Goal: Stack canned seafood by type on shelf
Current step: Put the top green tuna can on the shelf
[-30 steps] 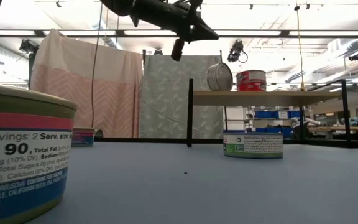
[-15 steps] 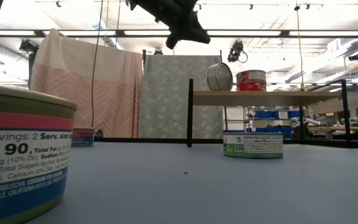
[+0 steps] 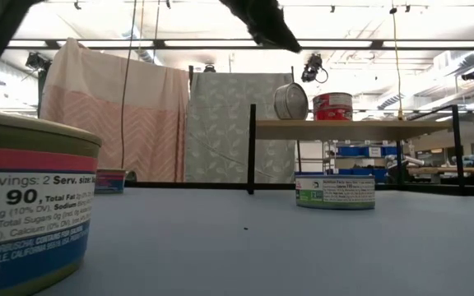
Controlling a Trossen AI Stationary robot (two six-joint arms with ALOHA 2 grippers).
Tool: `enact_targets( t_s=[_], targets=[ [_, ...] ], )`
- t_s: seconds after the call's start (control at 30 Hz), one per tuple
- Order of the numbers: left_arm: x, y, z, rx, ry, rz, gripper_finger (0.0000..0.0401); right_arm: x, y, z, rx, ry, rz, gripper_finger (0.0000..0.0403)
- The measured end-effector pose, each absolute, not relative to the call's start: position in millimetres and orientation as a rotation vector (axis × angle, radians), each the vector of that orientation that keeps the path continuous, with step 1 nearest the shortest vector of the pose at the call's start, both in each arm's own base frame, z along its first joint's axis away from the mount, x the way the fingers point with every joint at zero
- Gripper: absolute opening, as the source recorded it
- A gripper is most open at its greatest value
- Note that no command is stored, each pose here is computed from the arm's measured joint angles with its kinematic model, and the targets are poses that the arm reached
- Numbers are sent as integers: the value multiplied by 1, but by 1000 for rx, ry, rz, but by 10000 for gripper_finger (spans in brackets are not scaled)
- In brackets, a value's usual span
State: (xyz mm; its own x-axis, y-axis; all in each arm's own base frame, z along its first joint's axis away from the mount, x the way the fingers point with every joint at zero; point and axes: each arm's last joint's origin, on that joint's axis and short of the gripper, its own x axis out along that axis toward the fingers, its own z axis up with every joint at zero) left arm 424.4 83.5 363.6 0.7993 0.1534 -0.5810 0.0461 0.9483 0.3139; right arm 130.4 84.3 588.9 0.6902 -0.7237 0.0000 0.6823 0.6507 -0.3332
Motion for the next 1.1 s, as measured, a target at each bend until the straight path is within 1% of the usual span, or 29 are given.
enact_targets(
  t_s=[0.27, 0.47, 0.57, 0.8, 1.1],
  targets=[
    [457, 84, 370, 485, 714, 11, 0, 130, 84, 589, -321, 137, -801, 4],
    [463, 86, 346, 599, 866, -25, 0, 130, 84, 589, -324, 138, -801, 4],
    [462, 85, 344, 677, 916, -4, 0, 130, 84, 589, -327, 140, -800, 4],
    [470, 87, 352, 753, 822, 45, 0, 129, 83, 589, -331, 141, -800, 4],
    [474, 90, 344, 837, 855, 37, 0, 129, 83, 589, -332, 142, -800, 4]
  ],
)
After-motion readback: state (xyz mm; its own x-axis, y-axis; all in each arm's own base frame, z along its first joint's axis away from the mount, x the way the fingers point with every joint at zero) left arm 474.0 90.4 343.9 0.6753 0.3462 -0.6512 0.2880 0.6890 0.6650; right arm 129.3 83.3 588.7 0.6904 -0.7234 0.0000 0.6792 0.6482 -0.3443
